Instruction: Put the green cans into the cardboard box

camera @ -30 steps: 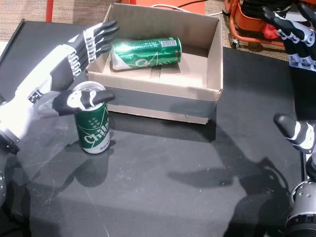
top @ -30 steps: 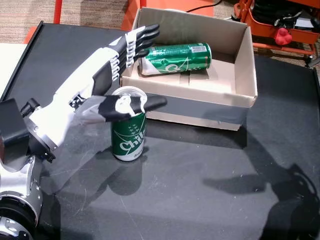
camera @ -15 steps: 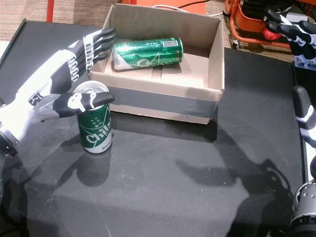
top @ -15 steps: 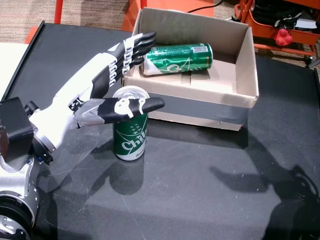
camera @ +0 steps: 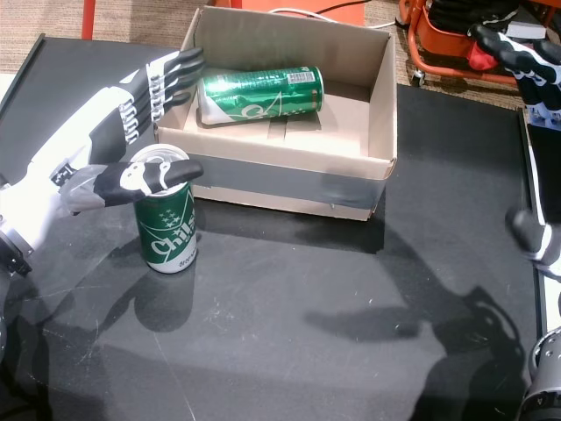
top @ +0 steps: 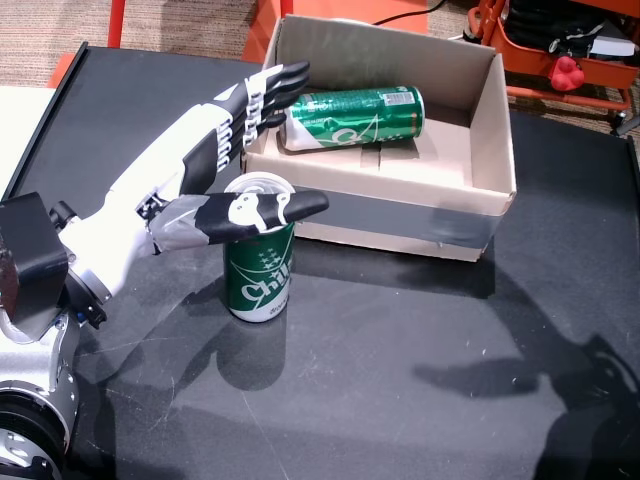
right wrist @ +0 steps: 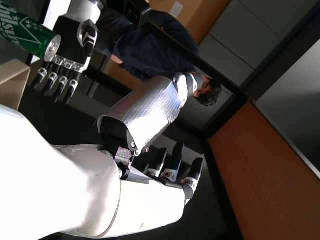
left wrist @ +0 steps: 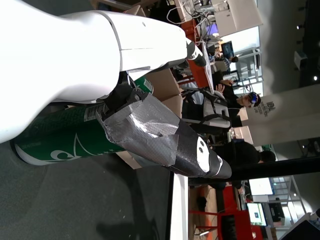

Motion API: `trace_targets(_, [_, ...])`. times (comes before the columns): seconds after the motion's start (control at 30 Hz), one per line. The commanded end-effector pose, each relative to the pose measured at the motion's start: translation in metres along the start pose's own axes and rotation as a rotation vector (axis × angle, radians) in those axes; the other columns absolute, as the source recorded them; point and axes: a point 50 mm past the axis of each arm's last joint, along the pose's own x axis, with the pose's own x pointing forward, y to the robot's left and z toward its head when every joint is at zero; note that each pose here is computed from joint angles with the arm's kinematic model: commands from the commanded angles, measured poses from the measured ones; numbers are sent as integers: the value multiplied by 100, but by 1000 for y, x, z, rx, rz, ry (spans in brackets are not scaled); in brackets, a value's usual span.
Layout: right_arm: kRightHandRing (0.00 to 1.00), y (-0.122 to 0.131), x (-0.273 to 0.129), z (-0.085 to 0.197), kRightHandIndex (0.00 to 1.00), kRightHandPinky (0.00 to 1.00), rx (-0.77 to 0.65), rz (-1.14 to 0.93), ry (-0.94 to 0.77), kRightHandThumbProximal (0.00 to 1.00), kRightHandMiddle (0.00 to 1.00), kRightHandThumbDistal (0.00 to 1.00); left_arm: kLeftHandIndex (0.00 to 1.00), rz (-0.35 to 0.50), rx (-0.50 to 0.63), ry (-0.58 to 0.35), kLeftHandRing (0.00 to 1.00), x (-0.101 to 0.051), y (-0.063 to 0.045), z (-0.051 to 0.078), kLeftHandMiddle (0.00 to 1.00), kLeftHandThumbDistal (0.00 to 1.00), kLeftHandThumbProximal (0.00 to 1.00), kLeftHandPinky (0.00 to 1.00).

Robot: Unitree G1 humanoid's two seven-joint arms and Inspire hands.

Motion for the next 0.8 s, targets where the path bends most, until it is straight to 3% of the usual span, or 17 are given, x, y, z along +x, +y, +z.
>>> trace_targets(0.0, [74,2,-6,3,86,89,-20,-20,8,93,75,100,100,-6,-12,15,100,0,-5,-4,100,100,42,100])
trace_targets(0.1, [75,2,-7,3,85,96,-29,-20,2,98,75,100,100,-7,-21,20,100,0,-8,-6,100,100,44,100])
trace_targets(0.17, [75,0,-6,3,86,96,-12,-7,5,91,75,100,100,-12,-26,24,100,1,-10,-7,100,100,44,100])
trace_targets(0.3, [73,-2,-6,3,85,86,6,-14,3,86,74,100,100,-21,-50,39,100,2,-16,-11,100,100,44,100])
trace_targets(0.5, [73,-4,-5,2,87,90,11,9,-3,82,75,100,100,-35,-66,50,100,2,-29,-17,100,100,44,100])
trace_targets(0.77, [73,-4,-4,1,82,91,-12,4,-20,89,73,100,100,-38,-60,76,100,-3,-38,-23,100,100,46,100])
